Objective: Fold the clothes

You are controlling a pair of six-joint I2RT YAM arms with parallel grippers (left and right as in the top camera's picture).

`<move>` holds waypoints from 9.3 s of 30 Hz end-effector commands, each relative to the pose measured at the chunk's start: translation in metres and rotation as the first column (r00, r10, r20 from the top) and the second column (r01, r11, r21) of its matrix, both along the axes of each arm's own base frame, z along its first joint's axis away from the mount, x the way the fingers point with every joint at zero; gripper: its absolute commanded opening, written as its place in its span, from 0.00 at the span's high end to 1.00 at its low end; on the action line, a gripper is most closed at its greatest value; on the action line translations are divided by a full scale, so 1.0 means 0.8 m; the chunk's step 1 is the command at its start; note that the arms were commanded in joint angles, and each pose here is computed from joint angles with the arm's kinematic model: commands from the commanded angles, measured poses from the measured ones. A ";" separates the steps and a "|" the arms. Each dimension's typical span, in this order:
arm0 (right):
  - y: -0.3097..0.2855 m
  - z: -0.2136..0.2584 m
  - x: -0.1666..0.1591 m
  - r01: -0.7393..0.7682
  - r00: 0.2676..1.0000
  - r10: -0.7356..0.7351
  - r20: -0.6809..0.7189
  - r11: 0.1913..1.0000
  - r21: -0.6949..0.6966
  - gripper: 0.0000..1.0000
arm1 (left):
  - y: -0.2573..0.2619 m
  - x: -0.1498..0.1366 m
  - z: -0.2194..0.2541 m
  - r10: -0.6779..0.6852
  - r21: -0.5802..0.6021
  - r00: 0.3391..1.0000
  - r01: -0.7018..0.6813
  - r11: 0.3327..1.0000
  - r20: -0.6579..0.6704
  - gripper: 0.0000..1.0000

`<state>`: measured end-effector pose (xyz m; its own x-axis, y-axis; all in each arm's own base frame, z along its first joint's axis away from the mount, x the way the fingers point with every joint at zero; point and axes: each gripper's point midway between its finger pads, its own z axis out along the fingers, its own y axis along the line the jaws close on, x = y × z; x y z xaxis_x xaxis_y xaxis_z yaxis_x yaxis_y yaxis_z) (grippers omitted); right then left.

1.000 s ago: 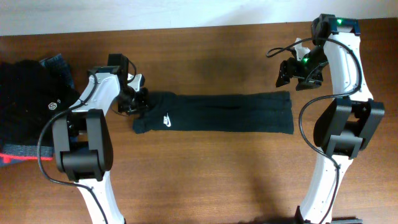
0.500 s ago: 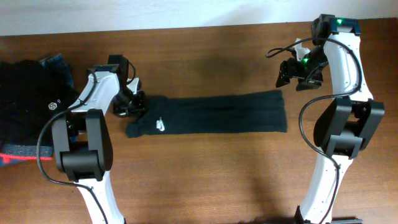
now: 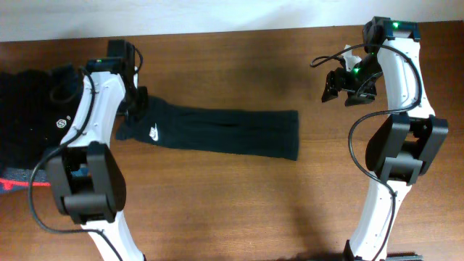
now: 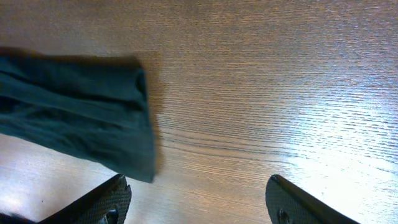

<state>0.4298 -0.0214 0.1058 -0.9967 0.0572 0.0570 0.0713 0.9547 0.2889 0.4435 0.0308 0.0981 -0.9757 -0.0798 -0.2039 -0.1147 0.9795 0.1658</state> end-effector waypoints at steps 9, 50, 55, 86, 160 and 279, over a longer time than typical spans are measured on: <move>-0.001 0.015 -0.006 -0.008 1.000 0.008 0.005 1.000 -0.009 0.25 | -0.089 -0.015 0.023 -0.151 -0.012 0.989 0.151 0.988 -0.010 1.00; 0.019 0.022 -0.014 -0.062 0.998 0.061 0.005 0.994 0.088 0.25 | -0.250 -0.011 -0.012 -0.379 -0.080 0.924 0.381 0.921 0.039 0.84; 0.026 0.024 -0.013 -0.082 0.997 0.080 0.018 0.990 0.114 0.23 | -0.229 0.004 -0.008 -0.334 -0.106 0.940 0.339 0.935 0.061 0.84; 0.148 -0.115 -0.067 -0.061 0.987 0.111 -0.118 0.929 0.364 0.17 | -0.171 0.024 -0.022 -0.224 -0.175 0.973 0.230 0.957 0.054 0.83; -0.014 0.002 -0.022 0.247 0.964 -0.254 0.074 0.965 0.082 0.96 | -0.169 0.011 -0.025 -0.226 -0.175 0.974 0.224 0.959 0.009 0.82; 0.060 -0.008 -0.030 -0.072 0.997 0.073 0.018 0.997 -0.038 0.86 | -0.286 0.037 0.004 -0.526 -0.332 0.839 0.539 0.774 0.138 0.29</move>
